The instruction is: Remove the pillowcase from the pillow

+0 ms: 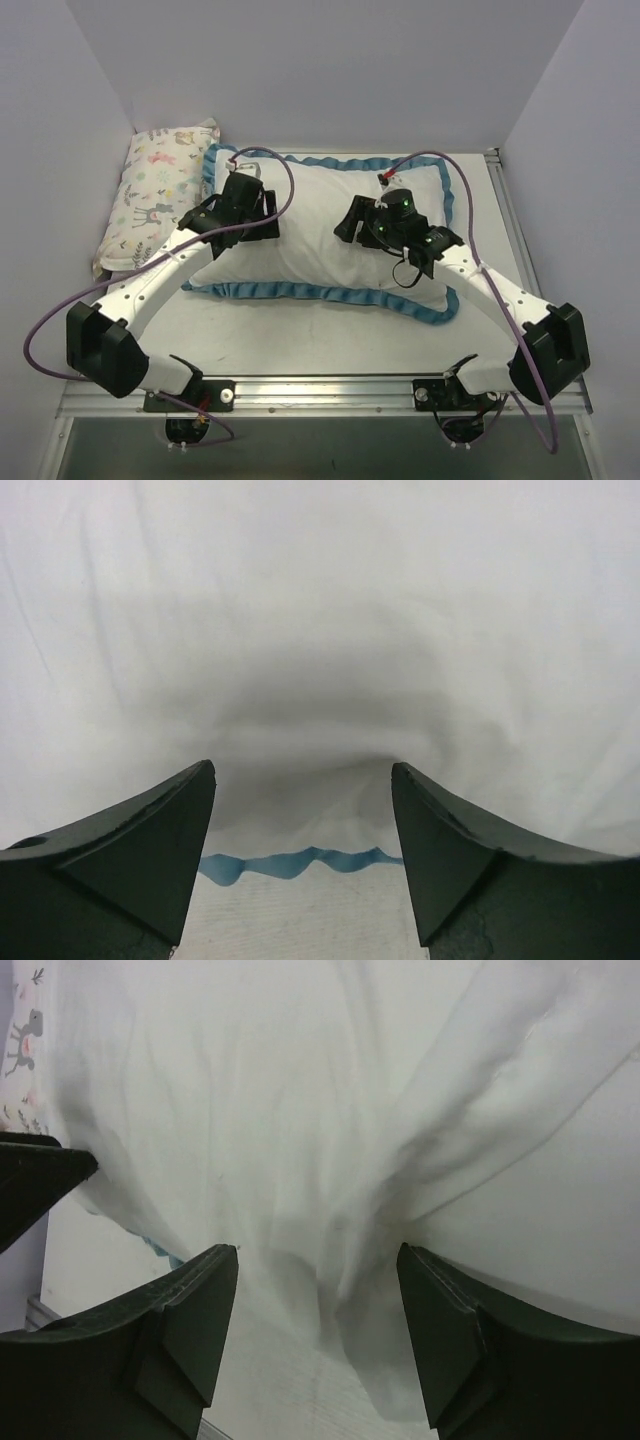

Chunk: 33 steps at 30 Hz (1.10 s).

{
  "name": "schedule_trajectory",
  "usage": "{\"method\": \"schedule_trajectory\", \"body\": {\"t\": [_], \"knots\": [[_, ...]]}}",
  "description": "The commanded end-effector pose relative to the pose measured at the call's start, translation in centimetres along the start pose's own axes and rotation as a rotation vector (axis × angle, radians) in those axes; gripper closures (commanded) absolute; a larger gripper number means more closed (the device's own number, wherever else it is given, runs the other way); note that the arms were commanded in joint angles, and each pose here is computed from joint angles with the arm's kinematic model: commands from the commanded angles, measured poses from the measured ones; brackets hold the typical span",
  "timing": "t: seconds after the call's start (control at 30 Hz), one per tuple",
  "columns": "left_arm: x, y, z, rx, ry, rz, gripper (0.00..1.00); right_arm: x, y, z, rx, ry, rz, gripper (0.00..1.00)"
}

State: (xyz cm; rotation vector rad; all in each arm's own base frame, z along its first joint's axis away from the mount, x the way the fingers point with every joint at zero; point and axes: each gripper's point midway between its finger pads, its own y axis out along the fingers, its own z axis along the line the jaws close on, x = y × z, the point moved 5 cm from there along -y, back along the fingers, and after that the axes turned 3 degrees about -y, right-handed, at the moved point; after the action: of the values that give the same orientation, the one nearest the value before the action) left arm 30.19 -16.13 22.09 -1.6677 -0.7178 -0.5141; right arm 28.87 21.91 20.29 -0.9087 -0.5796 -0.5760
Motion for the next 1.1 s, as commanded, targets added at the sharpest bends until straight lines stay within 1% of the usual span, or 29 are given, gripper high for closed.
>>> {"method": "schedule_trajectory", "body": {"t": [0.0, 0.03, 0.07, 0.1, 0.13, 0.17, 0.2, 0.23, 0.27, 0.3, 0.37, 0.43, 0.47, 0.5, 0.53, 0.6, 0.63, 0.7, 0.73, 0.77, 0.8, 0.83, 0.87, 0.9, 0.93, 1.0, 1.03, 1.07], "knots": [[3.8, -5.0, -2.8, -0.144, 0.025, -0.148, 0.19, 2.1, -4.0, 0.7, -0.031, -0.087, -0.068, 0.34], [3.4, -6.1, -4.1, -0.177, 0.050, -0.157, 0.16, 2.1, -4.7, 0.3, -0.055, -0.089, -0.076, 0.29], [3.5, -6.8, -5.0, -0.198, 0.068, -0.170, 0.11, 2.7, -6.0, 0.3, -0.067, -0.094, -0.113, 0.28], [4.0, -7.7, -5.9, -0.206, 0.075, -0.203, 0.10, 2.6, -6.6, -0.3, -0.102, -0.100, -0.114, 0.27], [4.0, -8.0, -6.8, -0.216, 0.088, -0.210, 0.08, 3.0, -7.0, -1.2, -0.170, -0.103, -0.149, 0.25], [3.3, -8.5, -8.5, -0.249, 0.121, -0.207, 0.07, 3.5, -7.8, -1.9, -0.198, -0.093, -0.177, 0.25], [3.4, -8.6, -9.3, -0.247, 0.128, -0.217, 0.06, 3.3, -8.1, -2.8, -0.233, -0.089, -0.170, 0.25], [3.6, -8.5, -10.7, -0.257, 0.137, -0.222, 0.06, 3.4, -8.4, -3.8, -0.275, -0.082, -0.177, 0.25], [3.0, -8.5, -12.0, -0.271, 0.157, -0.217, 0.05, 3.5, -8.8, -5.1, -0.321, -0.068, -0.181, 0.24], [3.0, -8.5, -12.9, -0.272, 0.162, -0.229, 0.05, 3.0, -9.0, -6.1, -0.362, -0.067, -0.167, 0.23], [3.0, -7.5, -15.1, -0.270, 0.181, -0.228, 0.05, 2.4, -9.5, -8.3, -0.450, -0.061, -0.170, 0.19], [1.9, -6.1, -17.3, -0.259, 0.215, -0.223, 0.05, 1.8, -9.5, -9.5, -0.490, -0.052, -0.161, 0.15], [2.3, -6.3, -18.6, -0.283, 0.210, -0.235, 0.05, 1.4, -9.3, -10.1, -0.504, -0.044, -0.147, 0.15], [1.3, -5.6, -20.1, -0.301, 0.230, -0.220, 0.05, 0.8, -9.1, -10.9, -0.523, -0.036, -0.128, 0.16], [1.0, -5.5, -21.1, -0.318, 0.236, -0.222, 0.05, 0.6, -8.9, -11.2, -0.530, -0.034, -0.115, 0.24], [1.0, -5.9, -23.1, -0.365, 0.250, -0.226, 0.05, -0.2, -8.6, -12.5, -0.572, -0.023, -0.089, 0.33], [-0.5, -5.0, -24.5, -0.372, 0.286, -0.201, 0.05, -0.5, -8.5, -13.0, -0.588, -0.015, -0.084, 0.40], [-1.2, -4.3, -26.1, -0.378, 0.304, -0.201, 0.04, -1.2, -8.5, -14.4, -0.606, 0.036, -0.076, 0.54], [-1.9, -4.3, -26.8, -0.383, 0.315, -0.194, 0.02, -1.4, -8.6, -14.7, -0.597, 0.061, -0.085, 0.68], [-2.2, -4.0, -27.3, -0.384, 0.309, -0.192, 0.03, -1.7, -8.5, -15.2, -0.591, 0.111, -0.093, 0.75], [-2.7, -3.2, -27.9, -0.383, 0.311, -0.182, 0.03, -1.8, -7.8, -14.9, -0.504, 0.154, -0.095, 0.82], [-3.0, -2.8, -28.2, -0.381, 0.308, -0.176, 0.03, -3.0, -7.7, -16.7, -0.497, 0.238, -0.083, 0.92], [-3.3, -2.3, -28.4, -0.373, 0.300, -0.171, 0.03, -3.3, -7.3, -16.9, -0.437, 0.292, -0.081, 0.96], [-3.7, -1.4, -28.9, -0.369, 0.301, -0.163, 0.03, -2.7, -6.7, -16.9, -0.369, 0.346, -0.120, 1.00], [-4.0, -0.9, -29.1, -0.365, 0.306, -0.157, 0.02, -4.0, -6.4, -17.8, -0.306, 0.427, -0.078, 1.00], [-5.0, 0.5, -29.4, -0.347, 0.319, -0.138, 0.03, -3.6, -5.9, -18.4, -0.249, 0.489, -0.106, 1.00], [-5.1, 0.7, -29.5, -0.340, 0.322, -0.140, 0.03, -4.1, -5.6, -18.4, -0.213, 0.519, -0.081, 1.00], [-5.2, 1.2, -29.5, -0.323, 0.319, -0.143, 0.03, -4.4, -5.5, -18.9, -0.215, 0.548, -0.079, 1.00]]}}
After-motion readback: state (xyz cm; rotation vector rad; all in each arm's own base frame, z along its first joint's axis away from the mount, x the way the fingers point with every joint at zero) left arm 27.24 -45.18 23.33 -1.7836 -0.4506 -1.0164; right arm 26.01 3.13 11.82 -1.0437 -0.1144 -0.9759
